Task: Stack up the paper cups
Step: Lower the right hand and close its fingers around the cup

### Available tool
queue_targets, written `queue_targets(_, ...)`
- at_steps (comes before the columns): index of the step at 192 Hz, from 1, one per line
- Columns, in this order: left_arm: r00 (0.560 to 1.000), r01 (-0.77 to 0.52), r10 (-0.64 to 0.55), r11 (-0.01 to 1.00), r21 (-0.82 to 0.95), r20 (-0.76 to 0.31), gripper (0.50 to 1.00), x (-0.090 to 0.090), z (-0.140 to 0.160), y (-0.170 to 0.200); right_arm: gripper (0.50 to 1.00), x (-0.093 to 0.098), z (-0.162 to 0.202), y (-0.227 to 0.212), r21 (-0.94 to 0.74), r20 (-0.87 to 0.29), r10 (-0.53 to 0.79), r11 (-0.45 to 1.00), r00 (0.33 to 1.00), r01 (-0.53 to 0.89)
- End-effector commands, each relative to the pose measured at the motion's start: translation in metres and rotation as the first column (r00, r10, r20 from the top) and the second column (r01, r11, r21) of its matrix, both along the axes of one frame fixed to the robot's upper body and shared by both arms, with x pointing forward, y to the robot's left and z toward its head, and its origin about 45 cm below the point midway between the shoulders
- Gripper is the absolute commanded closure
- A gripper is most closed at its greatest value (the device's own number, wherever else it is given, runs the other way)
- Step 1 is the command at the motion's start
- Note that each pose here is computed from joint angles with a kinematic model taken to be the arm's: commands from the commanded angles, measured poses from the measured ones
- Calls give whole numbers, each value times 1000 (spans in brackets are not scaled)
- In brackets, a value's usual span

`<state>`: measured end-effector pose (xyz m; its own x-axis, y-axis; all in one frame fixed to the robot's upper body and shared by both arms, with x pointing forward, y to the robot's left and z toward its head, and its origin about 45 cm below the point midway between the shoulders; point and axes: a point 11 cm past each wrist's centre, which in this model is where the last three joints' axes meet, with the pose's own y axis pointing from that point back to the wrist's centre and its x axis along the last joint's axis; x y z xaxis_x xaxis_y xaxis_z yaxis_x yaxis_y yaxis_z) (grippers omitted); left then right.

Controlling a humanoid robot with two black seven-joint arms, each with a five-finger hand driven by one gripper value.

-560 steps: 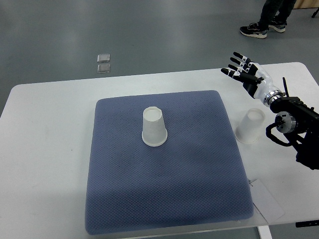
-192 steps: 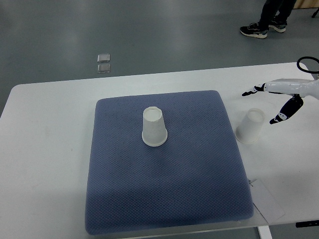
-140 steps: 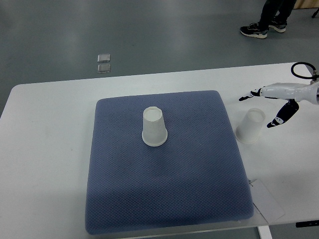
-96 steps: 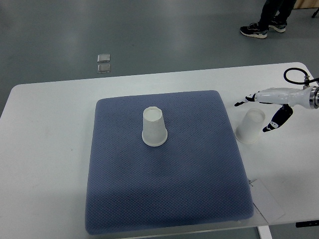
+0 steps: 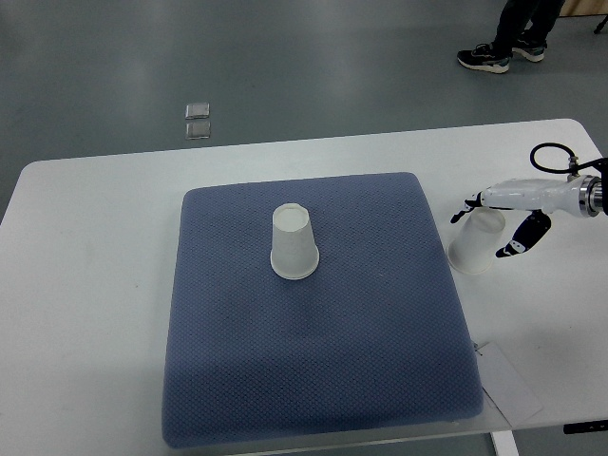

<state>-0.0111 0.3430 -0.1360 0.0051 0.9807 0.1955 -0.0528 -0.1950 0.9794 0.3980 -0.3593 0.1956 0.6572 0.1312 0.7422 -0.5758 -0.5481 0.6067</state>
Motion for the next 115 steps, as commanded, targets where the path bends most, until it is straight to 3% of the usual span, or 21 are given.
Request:
queue_targets(1, 1000, 0, 0, 1000, 0, 0, 500, 0, 0, 0, 681, 1, -1, -1, -5, 1, -5, 1000, 1000, 5)
queue_targets(69, 1000, -2, 2, 1000, 0, 0, 500, 0, 0, 0, 681, 6, 0, -2, -11, 19, -11, 1000, 1000, 11)
queue_targets(96, 1000, 0, 0, 1000, 0, 0, 500, 0, 0, 0, 709, 6, 0, -3, -13, 19, -11, 1000, 1000, 12)
queue_targets(115, 1000, 0, 0, 1000, 0, 0, 500, 0, 0, 0, 775, 6, -1, -4, -16, 19, -13, 1000, 1000, 14)
